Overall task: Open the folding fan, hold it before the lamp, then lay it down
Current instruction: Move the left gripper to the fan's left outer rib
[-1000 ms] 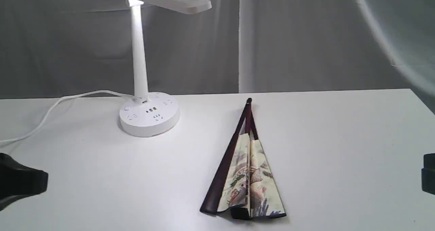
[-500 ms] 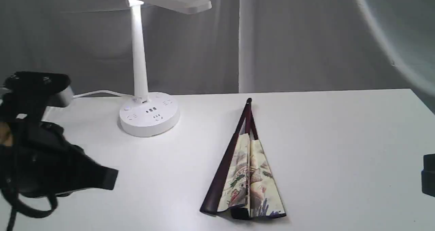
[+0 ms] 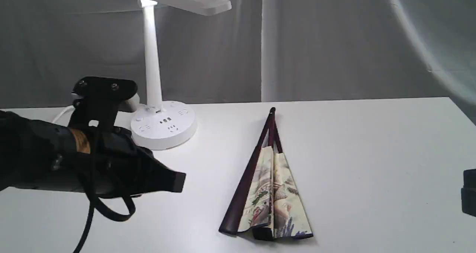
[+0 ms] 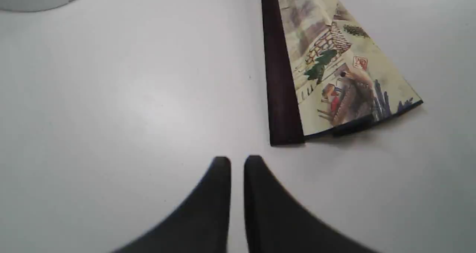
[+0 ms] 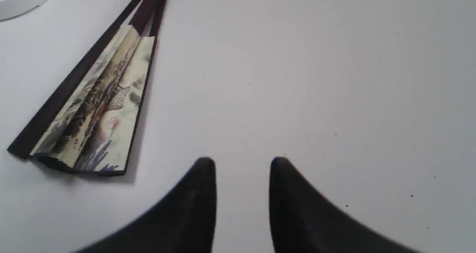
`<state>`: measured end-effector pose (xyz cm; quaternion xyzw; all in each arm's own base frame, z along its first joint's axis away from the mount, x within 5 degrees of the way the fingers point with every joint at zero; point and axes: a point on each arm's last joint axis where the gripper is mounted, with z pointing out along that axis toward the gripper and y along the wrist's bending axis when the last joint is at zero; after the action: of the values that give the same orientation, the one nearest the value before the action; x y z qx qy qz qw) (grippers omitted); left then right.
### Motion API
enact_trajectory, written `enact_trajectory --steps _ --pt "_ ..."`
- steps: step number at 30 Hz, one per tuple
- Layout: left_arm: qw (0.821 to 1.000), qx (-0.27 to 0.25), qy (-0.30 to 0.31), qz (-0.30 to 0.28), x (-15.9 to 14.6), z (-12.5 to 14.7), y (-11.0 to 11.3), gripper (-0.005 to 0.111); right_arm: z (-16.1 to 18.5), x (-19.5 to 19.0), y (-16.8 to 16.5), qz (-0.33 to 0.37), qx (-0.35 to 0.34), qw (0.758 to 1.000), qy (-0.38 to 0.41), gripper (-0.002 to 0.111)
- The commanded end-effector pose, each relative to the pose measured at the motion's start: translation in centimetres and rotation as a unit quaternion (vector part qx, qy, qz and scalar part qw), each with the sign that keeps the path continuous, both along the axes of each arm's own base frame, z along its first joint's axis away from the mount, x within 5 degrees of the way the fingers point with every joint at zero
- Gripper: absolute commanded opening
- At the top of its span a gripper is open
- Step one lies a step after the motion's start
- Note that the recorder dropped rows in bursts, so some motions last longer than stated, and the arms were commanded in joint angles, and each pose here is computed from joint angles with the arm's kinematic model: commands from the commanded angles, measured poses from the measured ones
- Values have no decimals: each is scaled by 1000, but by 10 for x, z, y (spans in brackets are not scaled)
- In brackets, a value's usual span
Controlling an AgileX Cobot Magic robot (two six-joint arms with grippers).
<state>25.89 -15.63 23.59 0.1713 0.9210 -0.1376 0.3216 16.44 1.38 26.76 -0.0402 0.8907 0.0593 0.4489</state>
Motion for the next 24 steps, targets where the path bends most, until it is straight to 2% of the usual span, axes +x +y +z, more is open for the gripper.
enact_trajectory --steps 1,5,9,17,24 --pt "1000 10 7 -15 10 0 -9 18 1 1 0 3 -4 1000 -3 26" --pt "999 26 39 -22 32 2 -23 25 1 1 0 3 -4 1000 -3 26" --pt "997 34 56 -31 48 4 -38 25 2 1 0 3 -4 1000 -4 26" --pt "991 69 68 -88 65 -10 -90 25 1 1 0 5 -11 1000 -4 26" --pt "990 77 70 -92 83 -30 -108 47 1 1 0 5 -12 1000 -4 26"
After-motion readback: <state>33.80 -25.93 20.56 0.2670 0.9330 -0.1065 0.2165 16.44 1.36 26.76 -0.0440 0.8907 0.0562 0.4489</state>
